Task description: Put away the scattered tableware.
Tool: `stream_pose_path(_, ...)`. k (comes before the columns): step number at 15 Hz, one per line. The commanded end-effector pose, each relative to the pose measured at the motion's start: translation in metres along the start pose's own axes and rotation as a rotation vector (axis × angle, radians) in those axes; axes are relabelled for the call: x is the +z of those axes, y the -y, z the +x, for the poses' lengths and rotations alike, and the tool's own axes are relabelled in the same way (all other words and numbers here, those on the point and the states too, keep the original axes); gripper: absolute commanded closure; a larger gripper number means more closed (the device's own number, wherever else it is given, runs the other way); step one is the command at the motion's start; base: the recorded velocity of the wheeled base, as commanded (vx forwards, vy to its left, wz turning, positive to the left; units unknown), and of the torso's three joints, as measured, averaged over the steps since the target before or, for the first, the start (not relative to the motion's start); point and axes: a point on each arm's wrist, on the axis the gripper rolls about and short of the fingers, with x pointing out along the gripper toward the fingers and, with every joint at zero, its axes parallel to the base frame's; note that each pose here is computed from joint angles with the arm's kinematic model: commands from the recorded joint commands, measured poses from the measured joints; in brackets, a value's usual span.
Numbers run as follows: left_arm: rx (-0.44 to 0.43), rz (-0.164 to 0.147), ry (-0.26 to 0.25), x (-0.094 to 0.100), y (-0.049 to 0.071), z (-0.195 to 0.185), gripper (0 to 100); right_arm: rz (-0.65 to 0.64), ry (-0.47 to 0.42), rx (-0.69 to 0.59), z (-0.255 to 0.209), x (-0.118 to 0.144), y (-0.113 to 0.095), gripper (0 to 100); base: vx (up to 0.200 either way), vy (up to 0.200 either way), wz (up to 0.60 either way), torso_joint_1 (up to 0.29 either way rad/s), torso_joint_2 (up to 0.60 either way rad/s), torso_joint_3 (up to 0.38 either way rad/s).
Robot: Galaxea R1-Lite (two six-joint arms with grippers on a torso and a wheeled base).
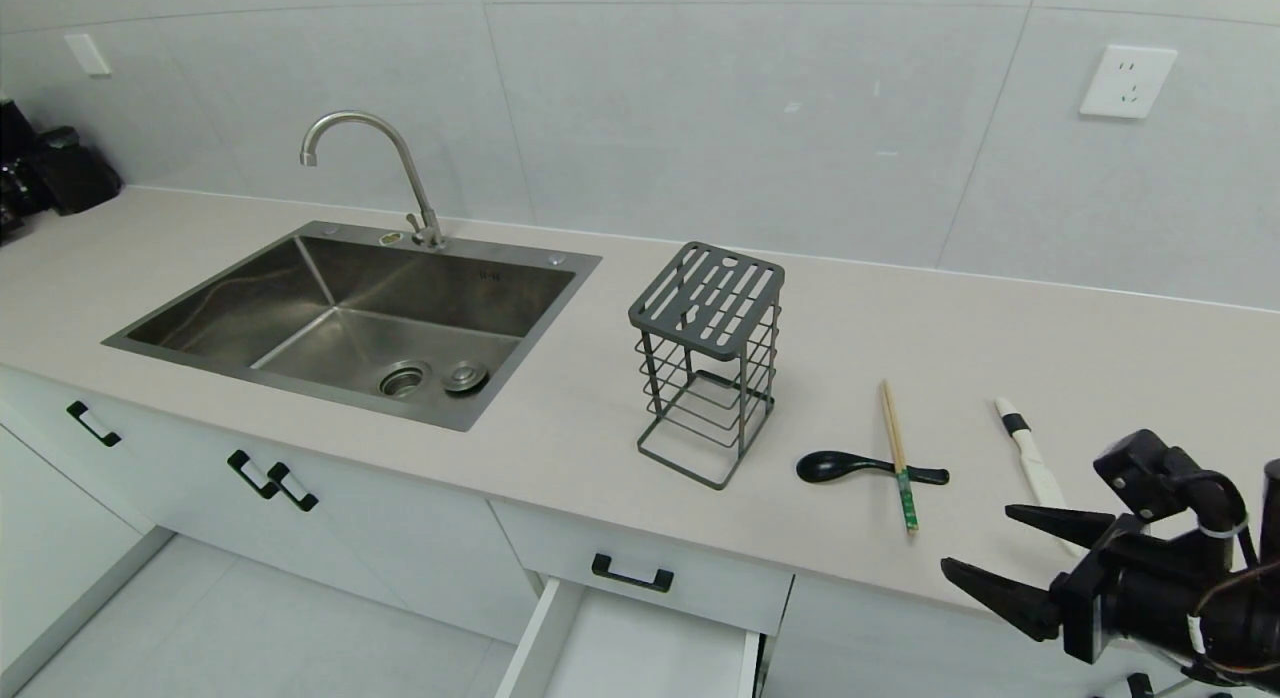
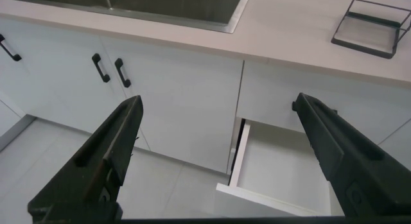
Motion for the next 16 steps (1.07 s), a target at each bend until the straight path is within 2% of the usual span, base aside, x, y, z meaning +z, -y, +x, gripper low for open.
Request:
stream_pose_path(1,0.001,-0.003,0.000,0.000,0.000,0.000,0,0.008,-0.048,-0.003,0.020,-0.003,0.004,0,0.000,0.000,0.00,0.000,0.00,0.000)
stream_pose_path(4,0.001,-0.006,0.000,0.000,0.000,0.000,0,0.011,-0.080,-0.045,0.038,-0.004,0.006,0,0.000,0.000,0.00,0.000,0.00,0.000)
stream_pose_path(7,0.001,-0.006,0.002,0.000,0.000,0.000,0,0.047,-0.073,-0.101,0.062,0.003,0.010,0,0.000,0.000,0.00,0.000,0.00,0.000)
stream_pose_path(16,0.002,-0.020,0.002,0.000,0.000,0.000,0,0.093,-0.146,-0.173,0.095,-0.012,0.014,0,0.000,0.000,0.00,0.000,0.00,0.000)
